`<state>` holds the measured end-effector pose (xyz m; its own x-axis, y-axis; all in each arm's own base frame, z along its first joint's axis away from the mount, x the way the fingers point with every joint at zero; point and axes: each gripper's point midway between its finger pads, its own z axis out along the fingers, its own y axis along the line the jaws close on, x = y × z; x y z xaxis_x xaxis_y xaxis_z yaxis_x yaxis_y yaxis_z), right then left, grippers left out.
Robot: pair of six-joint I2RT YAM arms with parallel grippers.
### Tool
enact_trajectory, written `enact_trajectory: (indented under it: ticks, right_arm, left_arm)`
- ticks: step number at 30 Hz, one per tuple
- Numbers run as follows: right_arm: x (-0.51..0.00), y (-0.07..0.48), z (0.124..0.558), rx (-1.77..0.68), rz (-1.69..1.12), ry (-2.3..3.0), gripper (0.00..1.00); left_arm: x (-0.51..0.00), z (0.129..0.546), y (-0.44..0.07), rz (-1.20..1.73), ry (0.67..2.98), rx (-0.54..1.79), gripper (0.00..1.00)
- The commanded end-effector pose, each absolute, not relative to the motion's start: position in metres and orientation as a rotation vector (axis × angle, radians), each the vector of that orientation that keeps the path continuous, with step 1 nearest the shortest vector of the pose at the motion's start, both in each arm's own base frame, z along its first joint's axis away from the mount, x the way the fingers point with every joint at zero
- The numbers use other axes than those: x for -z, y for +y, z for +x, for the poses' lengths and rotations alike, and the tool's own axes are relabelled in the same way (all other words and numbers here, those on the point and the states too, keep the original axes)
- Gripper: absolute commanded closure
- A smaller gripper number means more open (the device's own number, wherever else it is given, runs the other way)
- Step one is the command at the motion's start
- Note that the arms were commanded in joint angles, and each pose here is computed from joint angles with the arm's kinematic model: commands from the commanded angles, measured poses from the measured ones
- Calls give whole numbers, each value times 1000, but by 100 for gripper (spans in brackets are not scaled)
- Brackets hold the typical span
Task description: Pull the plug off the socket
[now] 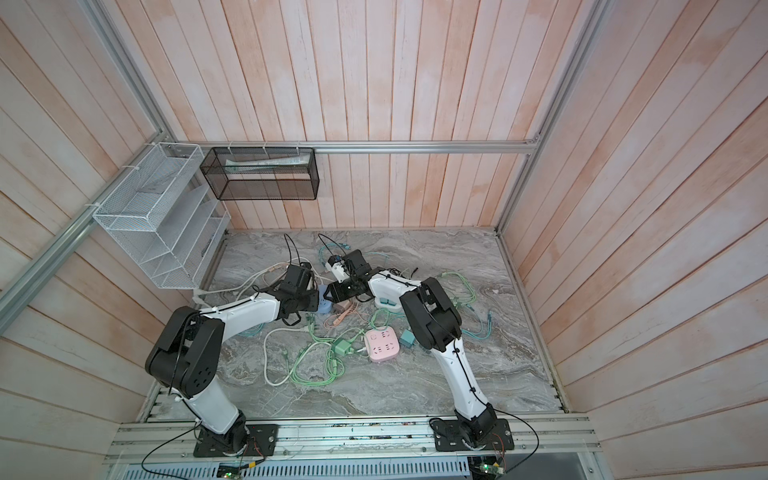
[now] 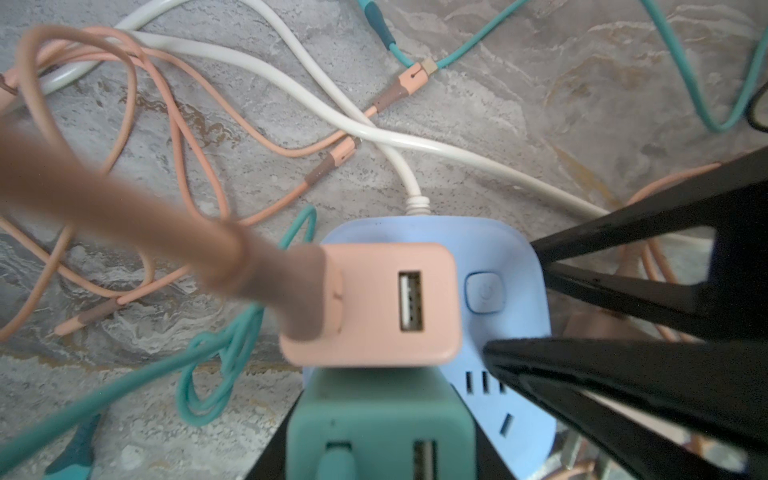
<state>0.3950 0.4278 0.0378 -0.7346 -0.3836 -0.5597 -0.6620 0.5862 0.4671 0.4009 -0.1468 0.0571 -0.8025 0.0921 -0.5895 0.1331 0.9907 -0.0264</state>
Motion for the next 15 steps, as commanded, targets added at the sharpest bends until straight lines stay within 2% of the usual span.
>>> enact_trajectory:
  ticks: [1, 15]
  right_arm:
    - [73, 371, 331, -696, -886, 2847, 53]
    - [77, 367, 328, -683, -885, 2861, 55]
  left_arm:
    - [-90, 420, -157, 120, 2405, 175, 78]
    - [-85, 412, -164, 145, 2436, 253, 78]
